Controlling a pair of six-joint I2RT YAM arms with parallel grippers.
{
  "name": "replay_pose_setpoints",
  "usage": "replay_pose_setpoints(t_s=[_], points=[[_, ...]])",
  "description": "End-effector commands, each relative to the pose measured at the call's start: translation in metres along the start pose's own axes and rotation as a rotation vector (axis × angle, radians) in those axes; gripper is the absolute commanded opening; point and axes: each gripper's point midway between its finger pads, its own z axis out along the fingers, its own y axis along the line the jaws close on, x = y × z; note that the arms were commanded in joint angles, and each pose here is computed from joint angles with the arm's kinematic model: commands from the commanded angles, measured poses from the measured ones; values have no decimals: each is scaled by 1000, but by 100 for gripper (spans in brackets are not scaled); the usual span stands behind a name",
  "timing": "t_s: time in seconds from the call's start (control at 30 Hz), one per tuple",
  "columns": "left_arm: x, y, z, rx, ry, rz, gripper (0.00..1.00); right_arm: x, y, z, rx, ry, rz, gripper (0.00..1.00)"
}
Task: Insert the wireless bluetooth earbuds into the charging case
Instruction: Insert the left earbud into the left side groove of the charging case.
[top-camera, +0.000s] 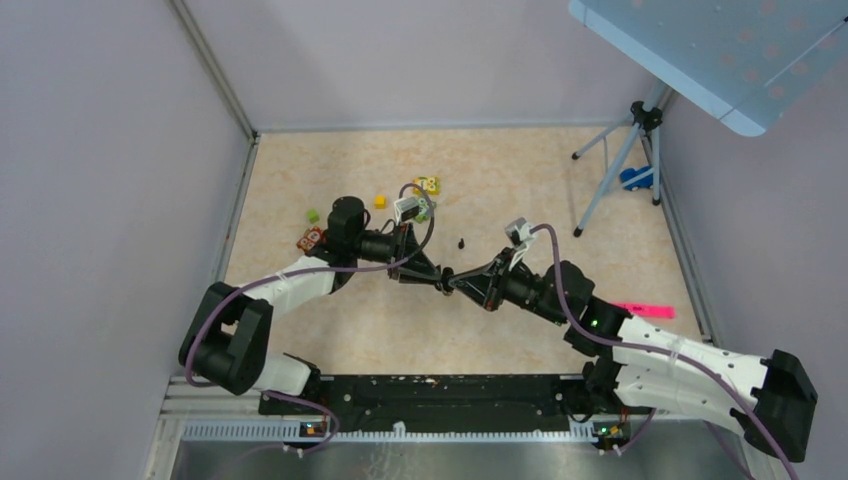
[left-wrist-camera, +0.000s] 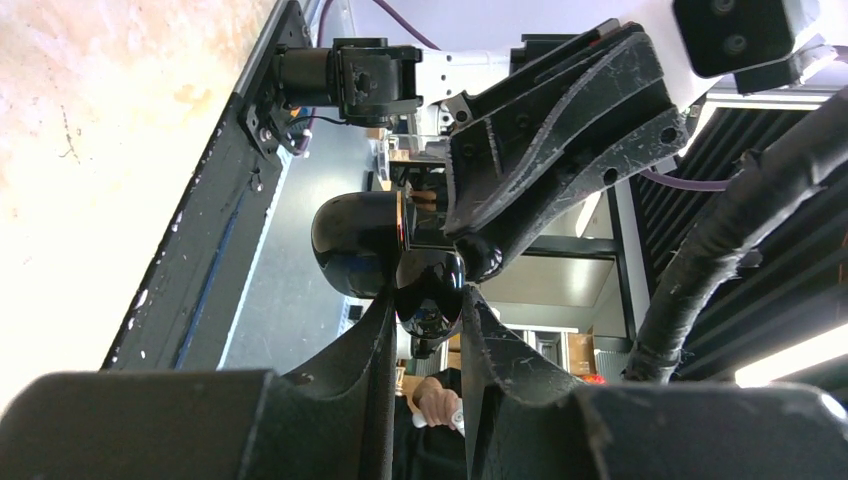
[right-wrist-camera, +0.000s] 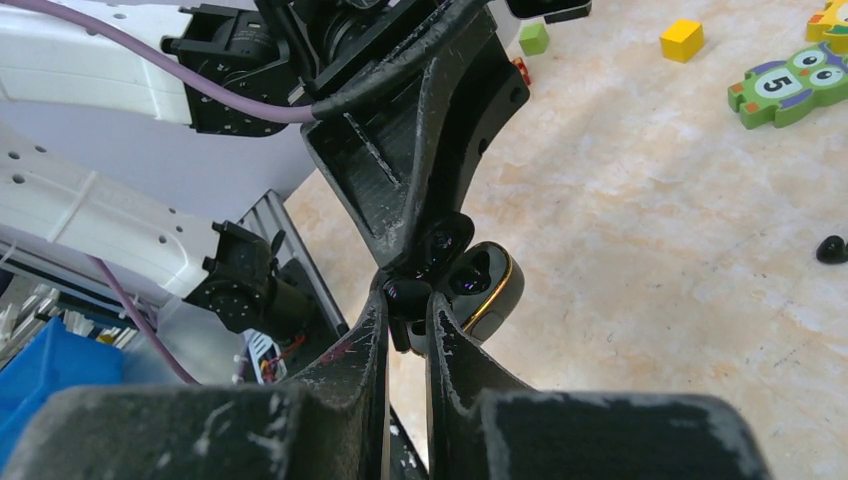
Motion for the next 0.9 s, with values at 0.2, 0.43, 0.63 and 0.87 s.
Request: replay_pose_setpoints(t_s=[0.2,0.43,0.63,0.87], points=[[2,-14,-1,1,5,73,0,-30,15,-5,-45,-128,-9,4],[2,-17,-1,20,77,45,0,-40,19,-6,-60,-168,-36,4],[1,-24,-2,36,91,47,0,-48,17,-6,-56,-222,-47,3],[-1,-27,-1,42,97,34,0,-43,17,-2,-70,-209,-75,1]])
